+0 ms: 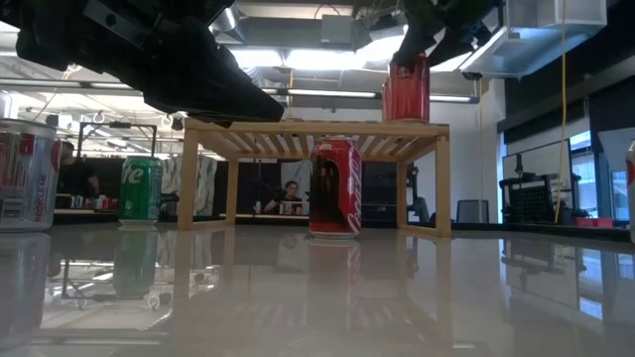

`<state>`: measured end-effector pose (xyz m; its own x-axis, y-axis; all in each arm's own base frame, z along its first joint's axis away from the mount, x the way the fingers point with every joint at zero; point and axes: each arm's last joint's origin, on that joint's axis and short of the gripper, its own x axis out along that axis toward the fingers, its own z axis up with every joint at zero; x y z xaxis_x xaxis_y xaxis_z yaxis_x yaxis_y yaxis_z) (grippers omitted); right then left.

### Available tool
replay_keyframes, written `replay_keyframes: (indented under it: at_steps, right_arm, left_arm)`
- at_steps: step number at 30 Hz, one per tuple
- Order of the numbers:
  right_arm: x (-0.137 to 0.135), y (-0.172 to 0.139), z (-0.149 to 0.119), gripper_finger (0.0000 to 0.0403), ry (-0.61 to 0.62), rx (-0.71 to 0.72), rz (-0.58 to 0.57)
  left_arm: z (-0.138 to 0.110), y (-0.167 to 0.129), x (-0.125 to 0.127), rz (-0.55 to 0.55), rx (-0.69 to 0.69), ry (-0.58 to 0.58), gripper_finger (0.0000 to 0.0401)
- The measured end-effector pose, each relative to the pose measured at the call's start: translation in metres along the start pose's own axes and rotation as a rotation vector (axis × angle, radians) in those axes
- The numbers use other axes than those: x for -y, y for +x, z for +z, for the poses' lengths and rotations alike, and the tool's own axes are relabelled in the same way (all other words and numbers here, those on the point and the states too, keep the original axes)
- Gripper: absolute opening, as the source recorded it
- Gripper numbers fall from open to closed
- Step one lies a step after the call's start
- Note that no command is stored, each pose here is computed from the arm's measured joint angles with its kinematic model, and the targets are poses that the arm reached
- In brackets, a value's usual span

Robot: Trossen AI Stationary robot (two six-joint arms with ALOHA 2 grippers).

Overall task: Place canned beverage on shelf
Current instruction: Put the red soda can on the shelf, then put the top red white soda can on the shelf

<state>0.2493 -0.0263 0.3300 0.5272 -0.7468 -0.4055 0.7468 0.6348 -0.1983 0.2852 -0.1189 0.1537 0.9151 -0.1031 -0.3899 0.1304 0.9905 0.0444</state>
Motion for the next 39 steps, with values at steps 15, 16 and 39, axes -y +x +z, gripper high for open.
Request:
replay_keyframes:
  at_steps: [15,16,39]
  right_arm:
    - [0.002,-0.012,0.009,0.0381,-0.029,-0.018,0.04]
    - [0.003,-0.015,0.013,0.0381,-0.029,-0.013,0.038]
    - [-0.066,-0.082,-0.068,0.0381,-0.21,-0.018,0.468]
  left_arm:
    - [0.0,0.0,0.0,0.0,0.0,0.0,0.0003]
    - [0.0,0.0,0.0,0.0,0.0,0.0,0.0003]
    - [0.008,0.002,-0.009,0.074,0.08,-0.023,0.011]
